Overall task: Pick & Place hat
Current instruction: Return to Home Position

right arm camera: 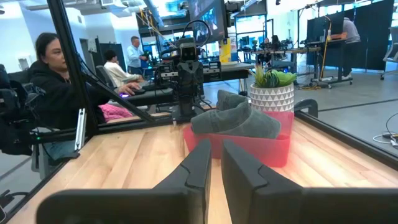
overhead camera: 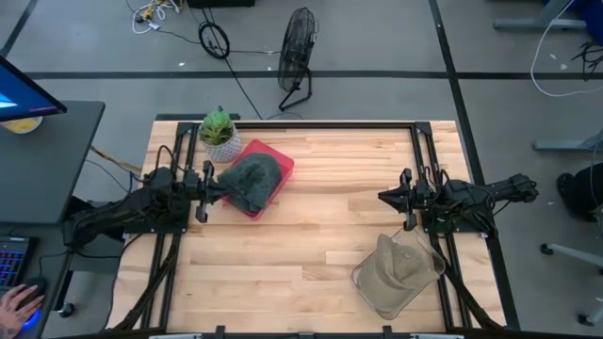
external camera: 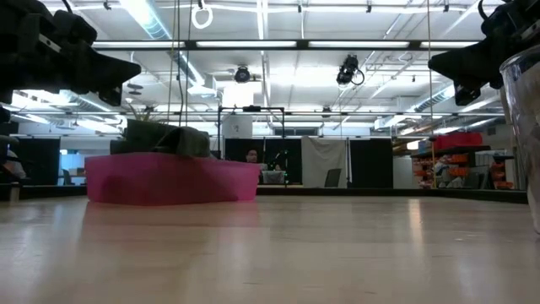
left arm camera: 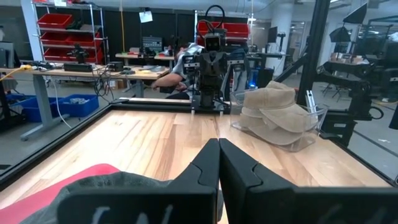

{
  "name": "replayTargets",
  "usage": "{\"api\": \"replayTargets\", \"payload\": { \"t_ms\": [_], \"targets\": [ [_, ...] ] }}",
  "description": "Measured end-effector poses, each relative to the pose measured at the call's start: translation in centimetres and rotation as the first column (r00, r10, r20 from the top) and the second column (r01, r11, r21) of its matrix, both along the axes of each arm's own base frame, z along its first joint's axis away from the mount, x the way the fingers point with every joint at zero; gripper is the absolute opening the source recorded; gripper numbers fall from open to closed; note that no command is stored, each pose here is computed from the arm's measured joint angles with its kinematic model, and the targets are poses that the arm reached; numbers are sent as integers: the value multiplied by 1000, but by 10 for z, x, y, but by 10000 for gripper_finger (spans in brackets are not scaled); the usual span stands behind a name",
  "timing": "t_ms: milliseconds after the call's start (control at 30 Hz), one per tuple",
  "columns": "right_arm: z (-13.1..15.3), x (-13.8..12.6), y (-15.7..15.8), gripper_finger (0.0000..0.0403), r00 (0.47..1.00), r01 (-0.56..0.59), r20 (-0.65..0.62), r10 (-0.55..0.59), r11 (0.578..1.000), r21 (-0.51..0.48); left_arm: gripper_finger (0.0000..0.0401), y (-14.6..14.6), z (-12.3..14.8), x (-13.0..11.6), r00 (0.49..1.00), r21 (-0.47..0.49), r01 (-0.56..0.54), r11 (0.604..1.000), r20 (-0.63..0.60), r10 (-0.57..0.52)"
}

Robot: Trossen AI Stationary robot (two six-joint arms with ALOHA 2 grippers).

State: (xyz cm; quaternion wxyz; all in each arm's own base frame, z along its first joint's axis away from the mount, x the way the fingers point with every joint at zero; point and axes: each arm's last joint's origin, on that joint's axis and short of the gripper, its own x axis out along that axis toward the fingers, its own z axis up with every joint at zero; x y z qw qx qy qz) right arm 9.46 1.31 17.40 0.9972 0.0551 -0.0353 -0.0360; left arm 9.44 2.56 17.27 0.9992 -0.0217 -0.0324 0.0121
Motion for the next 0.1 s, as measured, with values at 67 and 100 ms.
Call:
{"api": "replayTargets", "payload": {
  "t_ms": [67, 100],
  "targets": [
    [0, 0, 0, 43, 1000, 0, 0, 0, 1000, 0, 7, 0, 0, 0, 1000, 0, 0, 1000, 1, 0],
    [0, 0, 0, 43, 1000, 0, 0, 0, 1000, 0, 7, 0, 0, 0, 1000, 0, 0, 1000, 1, 0]
  ]
}}
